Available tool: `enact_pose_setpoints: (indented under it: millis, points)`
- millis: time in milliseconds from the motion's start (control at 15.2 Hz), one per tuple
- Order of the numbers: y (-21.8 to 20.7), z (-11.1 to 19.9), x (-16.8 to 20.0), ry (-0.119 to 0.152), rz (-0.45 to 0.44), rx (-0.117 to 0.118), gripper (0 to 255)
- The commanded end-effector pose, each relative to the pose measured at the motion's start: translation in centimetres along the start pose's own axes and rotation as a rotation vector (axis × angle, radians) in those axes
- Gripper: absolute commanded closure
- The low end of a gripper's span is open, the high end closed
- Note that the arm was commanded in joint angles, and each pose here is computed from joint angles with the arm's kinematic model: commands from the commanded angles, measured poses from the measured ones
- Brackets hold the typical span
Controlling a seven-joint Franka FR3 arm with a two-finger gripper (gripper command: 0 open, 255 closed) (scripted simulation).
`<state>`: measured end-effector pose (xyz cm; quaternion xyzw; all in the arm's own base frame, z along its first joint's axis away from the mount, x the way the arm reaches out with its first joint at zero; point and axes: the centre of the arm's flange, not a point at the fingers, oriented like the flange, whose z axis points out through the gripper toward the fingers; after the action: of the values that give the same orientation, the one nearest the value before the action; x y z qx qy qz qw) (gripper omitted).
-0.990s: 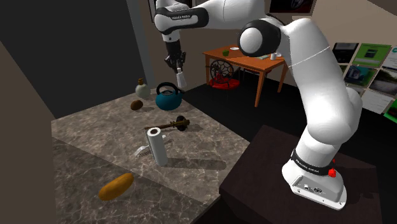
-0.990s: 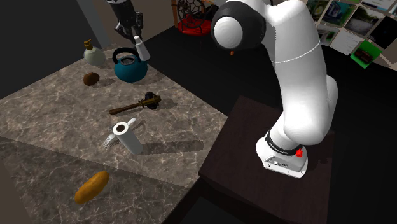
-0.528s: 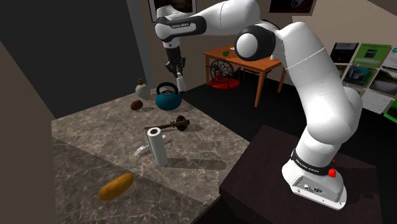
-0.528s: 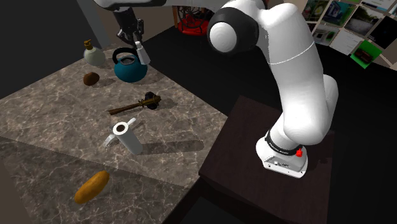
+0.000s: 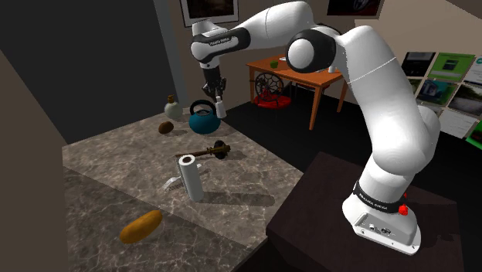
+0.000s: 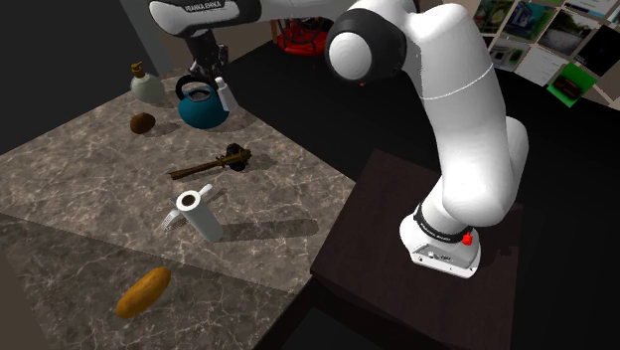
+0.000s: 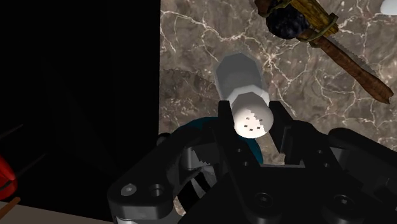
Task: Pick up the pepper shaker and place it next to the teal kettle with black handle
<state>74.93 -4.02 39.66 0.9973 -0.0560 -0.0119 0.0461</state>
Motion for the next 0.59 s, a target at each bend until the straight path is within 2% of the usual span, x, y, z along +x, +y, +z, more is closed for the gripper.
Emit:
enact_pose_setpoints:
  millis: [0,528]
  points:
    - [-0.1,1.0,0.0,0.001,0.000,0.000,255]
    - [-0.5,5.2,0.1,0.001,0.000,0.000,255]
